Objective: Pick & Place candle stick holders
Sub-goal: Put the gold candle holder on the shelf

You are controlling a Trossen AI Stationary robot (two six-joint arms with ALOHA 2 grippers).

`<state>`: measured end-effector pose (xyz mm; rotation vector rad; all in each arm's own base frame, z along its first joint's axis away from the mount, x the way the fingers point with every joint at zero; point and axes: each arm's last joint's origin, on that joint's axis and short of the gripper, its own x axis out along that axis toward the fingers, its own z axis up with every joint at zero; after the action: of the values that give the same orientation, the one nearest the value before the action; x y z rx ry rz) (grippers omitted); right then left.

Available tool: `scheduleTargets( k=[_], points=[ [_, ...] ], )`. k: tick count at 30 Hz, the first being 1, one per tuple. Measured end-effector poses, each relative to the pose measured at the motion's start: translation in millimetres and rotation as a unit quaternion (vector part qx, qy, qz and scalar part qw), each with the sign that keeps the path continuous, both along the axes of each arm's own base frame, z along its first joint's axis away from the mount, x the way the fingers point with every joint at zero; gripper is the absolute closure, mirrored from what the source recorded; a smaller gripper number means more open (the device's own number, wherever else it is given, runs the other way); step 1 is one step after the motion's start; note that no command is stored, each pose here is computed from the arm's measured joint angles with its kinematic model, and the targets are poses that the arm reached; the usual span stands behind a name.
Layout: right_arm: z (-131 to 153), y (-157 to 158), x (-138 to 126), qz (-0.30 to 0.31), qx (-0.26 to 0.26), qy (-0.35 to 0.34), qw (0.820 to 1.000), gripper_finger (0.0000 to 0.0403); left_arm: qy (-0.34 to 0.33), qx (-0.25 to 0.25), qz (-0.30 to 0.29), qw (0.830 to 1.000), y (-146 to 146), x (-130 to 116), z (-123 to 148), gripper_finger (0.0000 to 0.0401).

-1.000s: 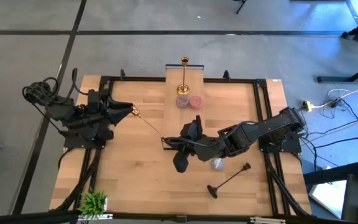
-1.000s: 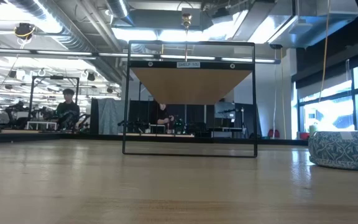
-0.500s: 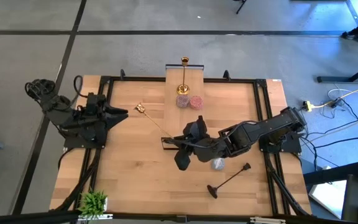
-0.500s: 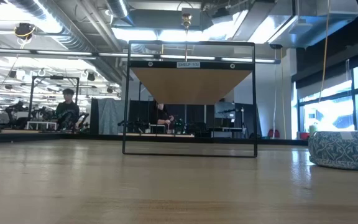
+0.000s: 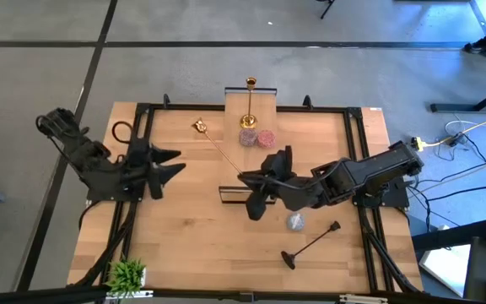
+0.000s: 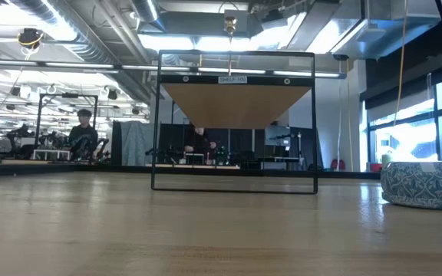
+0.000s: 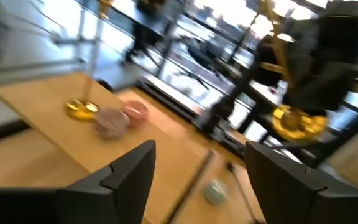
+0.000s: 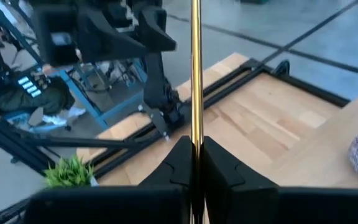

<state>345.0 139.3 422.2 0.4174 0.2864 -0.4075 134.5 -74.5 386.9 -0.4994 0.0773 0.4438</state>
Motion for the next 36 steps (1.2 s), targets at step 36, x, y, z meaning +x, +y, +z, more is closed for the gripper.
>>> scheduleTargets(
  k=[36],
  points=[
    [-12,-11,-19,0.183,-0.005,-0.166,0.969,0.0387,0.066,-0.004,-0.015,0.998,-4,71,-27,0.0206]
  ],
)
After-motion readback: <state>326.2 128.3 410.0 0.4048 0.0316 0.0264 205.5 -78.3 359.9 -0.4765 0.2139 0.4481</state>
